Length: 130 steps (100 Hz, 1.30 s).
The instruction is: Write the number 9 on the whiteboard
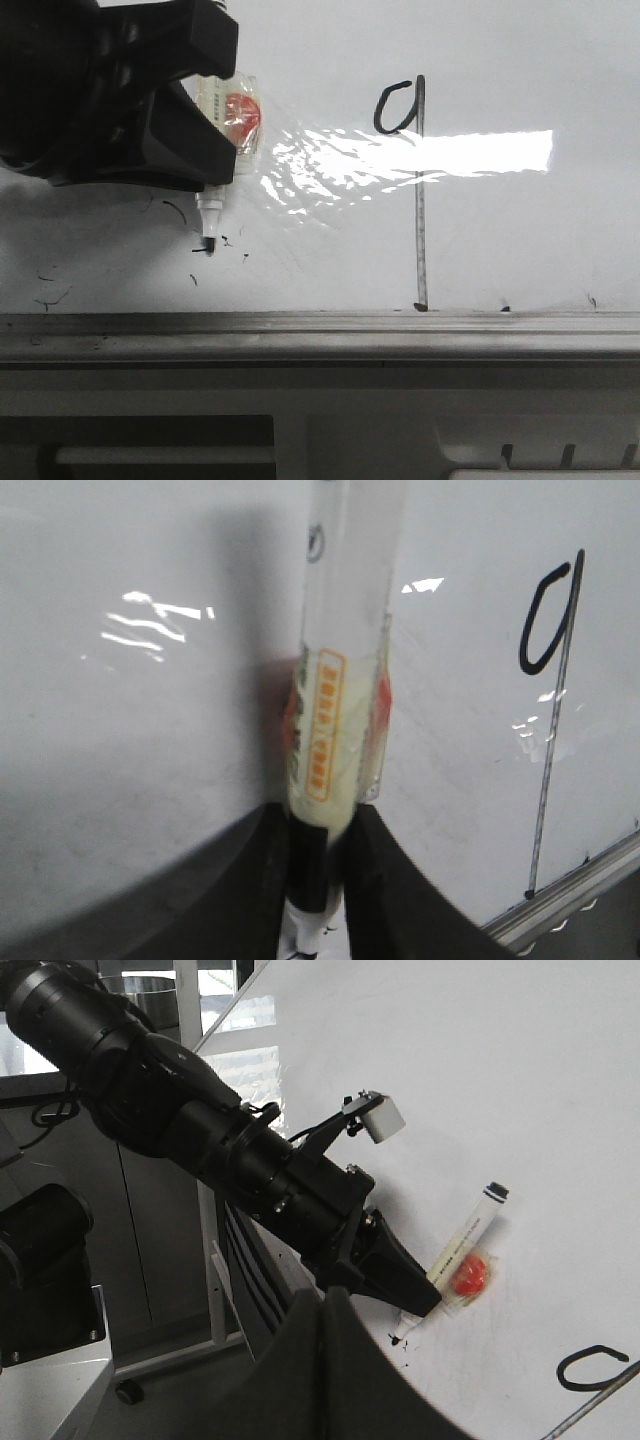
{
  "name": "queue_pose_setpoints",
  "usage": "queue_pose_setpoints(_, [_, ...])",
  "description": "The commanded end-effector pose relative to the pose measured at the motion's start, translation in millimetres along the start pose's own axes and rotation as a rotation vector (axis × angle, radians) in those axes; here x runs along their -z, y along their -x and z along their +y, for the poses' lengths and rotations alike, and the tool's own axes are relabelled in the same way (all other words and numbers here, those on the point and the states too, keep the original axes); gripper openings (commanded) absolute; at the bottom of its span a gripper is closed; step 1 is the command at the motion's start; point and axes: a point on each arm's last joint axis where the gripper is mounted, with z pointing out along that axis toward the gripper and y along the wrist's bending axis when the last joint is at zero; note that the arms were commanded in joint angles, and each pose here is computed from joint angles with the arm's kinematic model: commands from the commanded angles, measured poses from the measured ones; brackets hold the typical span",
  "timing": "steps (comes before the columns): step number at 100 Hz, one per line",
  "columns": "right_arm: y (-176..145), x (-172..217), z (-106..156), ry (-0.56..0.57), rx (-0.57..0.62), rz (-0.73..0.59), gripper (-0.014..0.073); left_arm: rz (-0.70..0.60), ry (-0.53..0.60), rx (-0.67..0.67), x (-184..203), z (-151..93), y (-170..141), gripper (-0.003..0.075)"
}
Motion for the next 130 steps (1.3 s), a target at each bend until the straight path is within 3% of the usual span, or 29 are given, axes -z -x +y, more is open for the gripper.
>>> queue_pose_setpoints(1, [13, 3, -5, -0.045, -0.002, -0.072, -0.0066, -0.036, 0.109, 0.046, -2, 11, 9, 0.0137])
queue_pose_setpoints(11, [13, 3, -5, -0.045, -0.002, -0.072, -0.0066, -0.036, 0.111, 0.046, -2, 11, 9, 0.0346])
queue_pose_setpoints(19, [13, 3, -5, -0.045, -0.002, -0.072, -0.0066, -0.036, 0.111, 0.046, -2, 11, 9, 0.0440])
queue_pose_setpoints(36, [1, 8, 2, 0.013, 0.077, 0.056, -0.0063, -0.078, 0.031, 0.040, 18, 1, 13, 0.0521])
queue_pose_setpoints(46, [-11, 24, 0, -0.041, 0.007, 0.171, -0.0043, -0.123, -0.046, 0.013, 48, -8, 6, 0.0511])
queue_pose_setpoints(55, [-21, 46, -7, -0.180, 0.027, 0.240, -0.0043, -0.167, -0.124, -0.003, 79, -9, -6, 0.0458])
queue_pose_setpoints(63, [-28, 69, -11, -0.301, 0.073, 0.181, -0.0043, -0.189, -0.179, -0.014, 99, -2, -21, 0.0353])
queue_pose_setpoints(79, [-43, 97, -5, -0.355, 0.114, 0.052, -0.0045, -0.262, -0.262, -0.005, 129, 14, -42, -0.0022])
queue_pose_setpoints(100, [-51, 107, 0, -0.340, 0.087, -0.005, -0.0045, -0.320, -0.346, 0.009, 146, 21, -51, -0.0018])
queue_pose_setpoints(130, [-51, 107, 0, -0.340, 0.087, -0.005, -0.0045, -0.323, -0.352, 0.009, 147, 21, -50, -0.0018])
